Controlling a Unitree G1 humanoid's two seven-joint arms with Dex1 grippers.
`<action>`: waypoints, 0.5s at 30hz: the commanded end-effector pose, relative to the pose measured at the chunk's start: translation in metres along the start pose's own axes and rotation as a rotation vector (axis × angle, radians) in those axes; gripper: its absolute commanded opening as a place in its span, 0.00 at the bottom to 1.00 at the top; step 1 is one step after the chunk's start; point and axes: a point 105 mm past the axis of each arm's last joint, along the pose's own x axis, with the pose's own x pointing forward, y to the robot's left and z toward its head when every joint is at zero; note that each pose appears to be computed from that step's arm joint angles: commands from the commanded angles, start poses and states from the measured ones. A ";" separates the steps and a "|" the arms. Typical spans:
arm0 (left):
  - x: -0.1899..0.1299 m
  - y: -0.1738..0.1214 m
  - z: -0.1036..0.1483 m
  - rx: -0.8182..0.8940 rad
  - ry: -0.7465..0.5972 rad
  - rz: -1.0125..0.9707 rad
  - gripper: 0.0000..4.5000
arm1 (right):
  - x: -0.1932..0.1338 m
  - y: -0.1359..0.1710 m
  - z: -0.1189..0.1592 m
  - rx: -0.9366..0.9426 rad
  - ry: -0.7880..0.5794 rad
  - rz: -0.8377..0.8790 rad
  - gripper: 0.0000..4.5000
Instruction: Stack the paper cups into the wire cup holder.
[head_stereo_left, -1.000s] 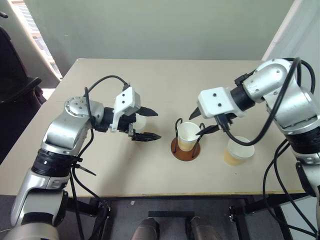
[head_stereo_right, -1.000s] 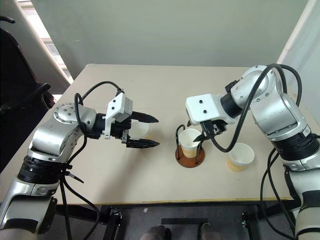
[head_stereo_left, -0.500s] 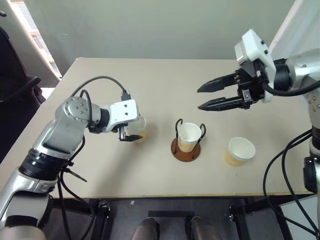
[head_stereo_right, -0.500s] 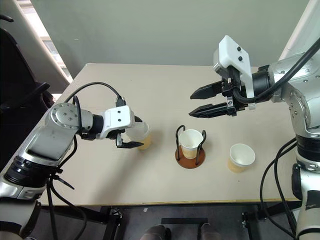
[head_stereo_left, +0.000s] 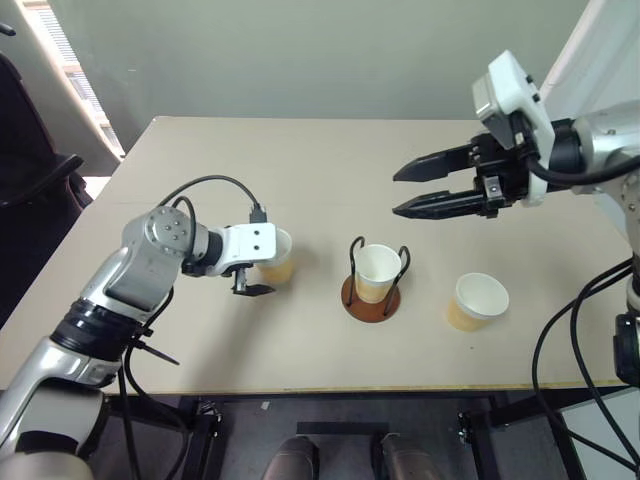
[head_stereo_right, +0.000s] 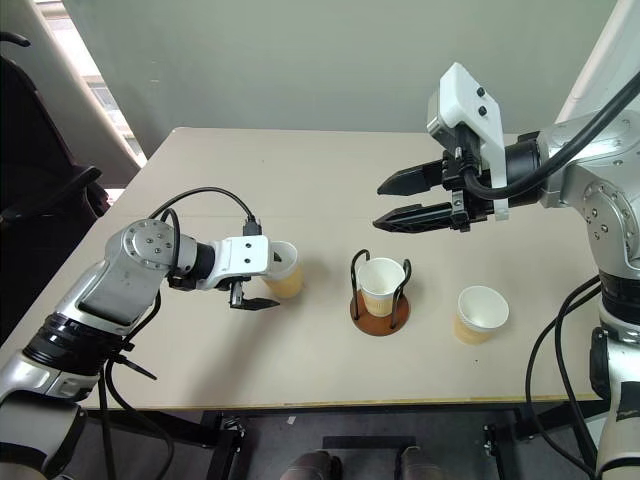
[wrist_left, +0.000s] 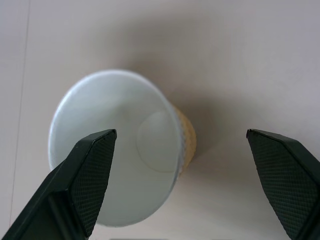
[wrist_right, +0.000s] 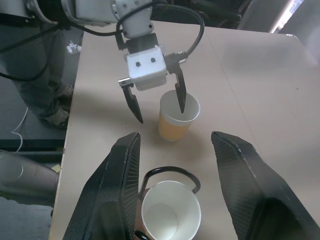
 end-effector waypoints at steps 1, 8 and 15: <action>0.001 0.008 0.003 0.041 -0.007 0.025 0.92 | -0.010 0.000 0.012 -0.047 -0.033 -0.038 0.52; 0.003 0.010 -0.002 0.049 -0.022 -0.013 0.42 | -0.012 -0.002 0.014 -0.044 -0.075 -0.055 0.52; -0.014 0.019 0.024 0.086 -0.139 -0.052 0.01 | -0.019 -0.001 0.002 -0.026 -0.050 -0.040 0.52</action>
